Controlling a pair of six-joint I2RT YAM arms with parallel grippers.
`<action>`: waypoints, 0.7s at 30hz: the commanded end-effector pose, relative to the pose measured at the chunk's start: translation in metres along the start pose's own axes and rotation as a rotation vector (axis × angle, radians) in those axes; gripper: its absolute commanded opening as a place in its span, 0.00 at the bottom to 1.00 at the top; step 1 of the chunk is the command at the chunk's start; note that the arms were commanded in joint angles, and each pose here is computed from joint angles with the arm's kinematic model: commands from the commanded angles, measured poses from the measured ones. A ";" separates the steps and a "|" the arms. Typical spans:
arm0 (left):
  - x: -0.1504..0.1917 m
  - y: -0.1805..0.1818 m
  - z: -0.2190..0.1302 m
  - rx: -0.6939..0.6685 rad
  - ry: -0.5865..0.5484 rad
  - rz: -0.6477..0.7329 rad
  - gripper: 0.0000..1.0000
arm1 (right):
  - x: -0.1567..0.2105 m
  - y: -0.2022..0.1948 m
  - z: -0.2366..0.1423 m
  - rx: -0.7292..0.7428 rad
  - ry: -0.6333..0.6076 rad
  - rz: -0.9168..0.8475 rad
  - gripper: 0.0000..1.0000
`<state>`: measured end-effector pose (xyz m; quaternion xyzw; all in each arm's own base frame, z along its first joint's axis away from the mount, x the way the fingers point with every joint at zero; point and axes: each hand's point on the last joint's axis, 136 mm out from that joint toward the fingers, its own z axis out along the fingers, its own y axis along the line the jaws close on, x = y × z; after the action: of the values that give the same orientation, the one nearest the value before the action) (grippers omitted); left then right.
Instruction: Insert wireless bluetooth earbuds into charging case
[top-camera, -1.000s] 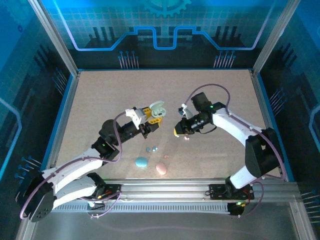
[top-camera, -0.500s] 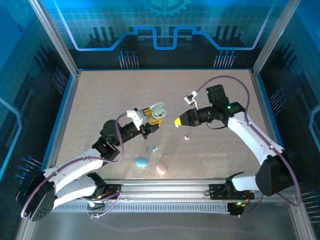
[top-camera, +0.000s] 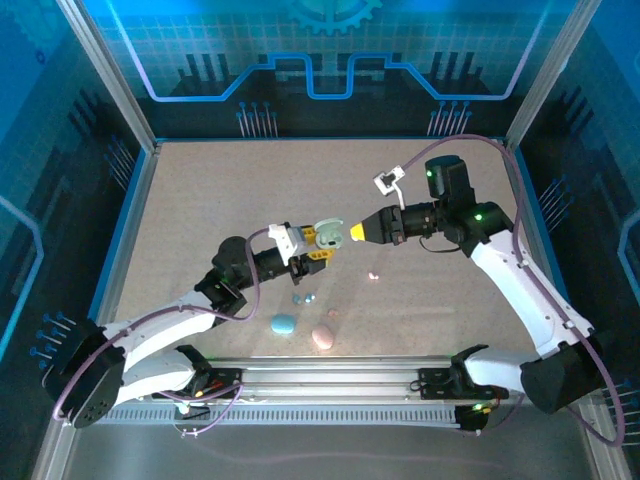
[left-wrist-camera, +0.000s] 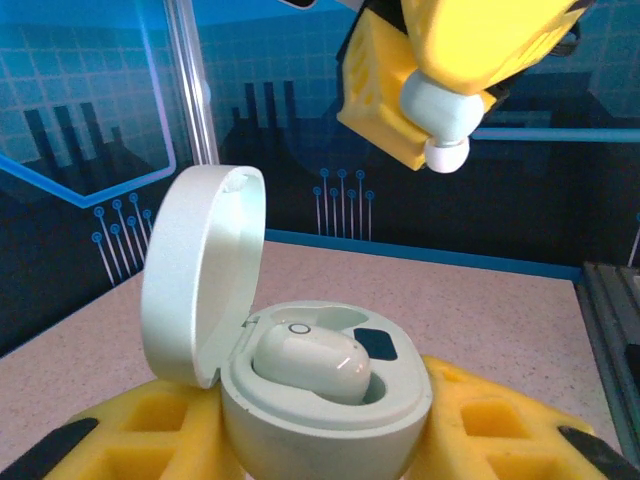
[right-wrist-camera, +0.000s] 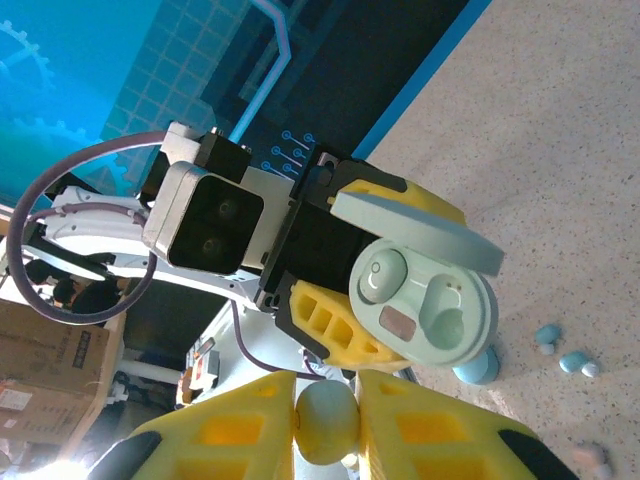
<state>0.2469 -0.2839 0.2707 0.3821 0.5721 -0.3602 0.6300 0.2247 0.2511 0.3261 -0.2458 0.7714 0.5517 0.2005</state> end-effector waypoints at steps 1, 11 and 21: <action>-0.027 -0.011 0.005 0.067 -0.079 0.037 0.35 | -0.001 0.001 0.006 0.017 0.020 0.005 0.23; -0.033 -0.015 0.007 0.095 -0.085 0.019 0.36 | -0.002 -0.012 0.021 0.048 0.046 0.022 0.23; -0.036 -0.017 0.007 0.108 -0.086 0.015 0.36 | -0.006 -0.012 0.025 0.045 0.032 0.024 0.22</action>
<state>0.2391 -0.2923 0.2821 0.3976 0.5513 -0.3854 0.6241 0.2362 0.2674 0.3033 -0.2342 0.7959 0.5300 0.1755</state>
